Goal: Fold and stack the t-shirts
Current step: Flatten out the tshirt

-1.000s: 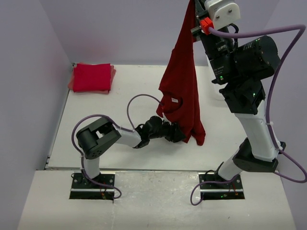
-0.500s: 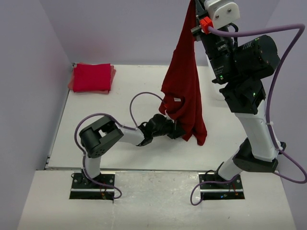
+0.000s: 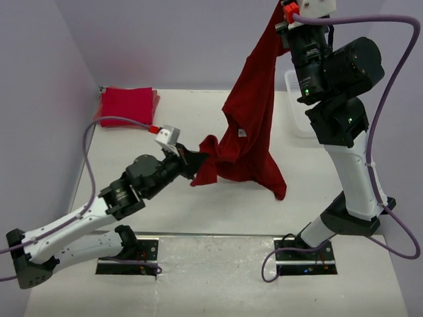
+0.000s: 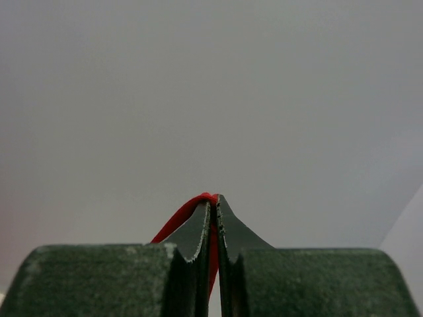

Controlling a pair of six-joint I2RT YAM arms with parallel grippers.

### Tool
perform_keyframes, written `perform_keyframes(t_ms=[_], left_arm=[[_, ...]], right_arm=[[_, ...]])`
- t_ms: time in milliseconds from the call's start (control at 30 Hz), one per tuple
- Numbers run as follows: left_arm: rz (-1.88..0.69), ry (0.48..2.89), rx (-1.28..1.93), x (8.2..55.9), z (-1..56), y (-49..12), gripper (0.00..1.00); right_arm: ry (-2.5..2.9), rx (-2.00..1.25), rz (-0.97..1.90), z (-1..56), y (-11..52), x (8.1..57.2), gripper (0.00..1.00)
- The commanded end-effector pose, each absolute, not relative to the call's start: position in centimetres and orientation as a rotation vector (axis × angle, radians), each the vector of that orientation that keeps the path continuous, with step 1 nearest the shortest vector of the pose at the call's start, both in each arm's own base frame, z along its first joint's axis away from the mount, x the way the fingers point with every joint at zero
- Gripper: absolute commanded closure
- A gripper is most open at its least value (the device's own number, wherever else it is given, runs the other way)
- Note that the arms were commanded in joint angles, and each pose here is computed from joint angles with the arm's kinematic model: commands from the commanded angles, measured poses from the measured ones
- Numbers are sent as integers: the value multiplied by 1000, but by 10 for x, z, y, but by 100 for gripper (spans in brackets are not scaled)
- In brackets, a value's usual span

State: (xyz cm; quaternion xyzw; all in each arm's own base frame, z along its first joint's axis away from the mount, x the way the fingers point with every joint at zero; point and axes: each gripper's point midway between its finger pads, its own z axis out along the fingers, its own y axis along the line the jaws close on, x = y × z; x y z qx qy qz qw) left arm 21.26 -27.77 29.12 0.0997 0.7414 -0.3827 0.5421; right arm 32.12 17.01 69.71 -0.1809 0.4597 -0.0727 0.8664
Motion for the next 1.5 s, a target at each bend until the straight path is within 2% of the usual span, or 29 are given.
perform_keyframes(t_ms=[0, 267, 433, 633, 833, 1067, 1167, 1200, 1267, 1300, 1333, 1433, 1467], left_arm=[[-606, 1785, 161, 217, 321, -208, 100], [-521, 1623, 116, 196, 424, -138, 100], [-620, 1482, 212, 165, 495, -121, 100], [-797, 1351, 380, 132, 545, -138, 100], [-995, 1283, 593, 109, 554, -188, 100], [-1223, 1292, 718, 94, 525, -240, 100], [-1284, 1344, 720, 99, 488, -260, 100], [-1258, 1418, 696, 110, 458, -268, 100], [-1225, 1471, 599, 121, 440, -261, 100], [-1148, 1542, 524, 139, 410, -259, 100], [-1133, 1546, 455, 141, 405, -247, 100], [-925, 1693, 209, 176, 344, -217, 100], [-861, 1730, 154, 183, 328, -209, 100]], right_arm=[[964, -272, -162, 710, 146, 315, 100], [959, -198, -150, 722, 112, 285, 100], [908, -155, -174, 738, 83, 256, 100], [843, -73, -216, 756, 44, 222, 100], [801, -24, -218, 762, 10, 186, 100], [756, -37, -209, 759, -7, 160, 100], [747, -118, -175, 756, 19, 172, 100], [749, -146, -162, 754, 30, 179, 100], [777, -260, -129, 742, 76, 213, 100], [788, -291, -114, 738, 92, 226, 100], [846, -378, -79, 717, 134, 263, 100], [914, -450, -16, 692, 183, 314, 100], [956, -511, 5, 669, 215, 353, 100]])
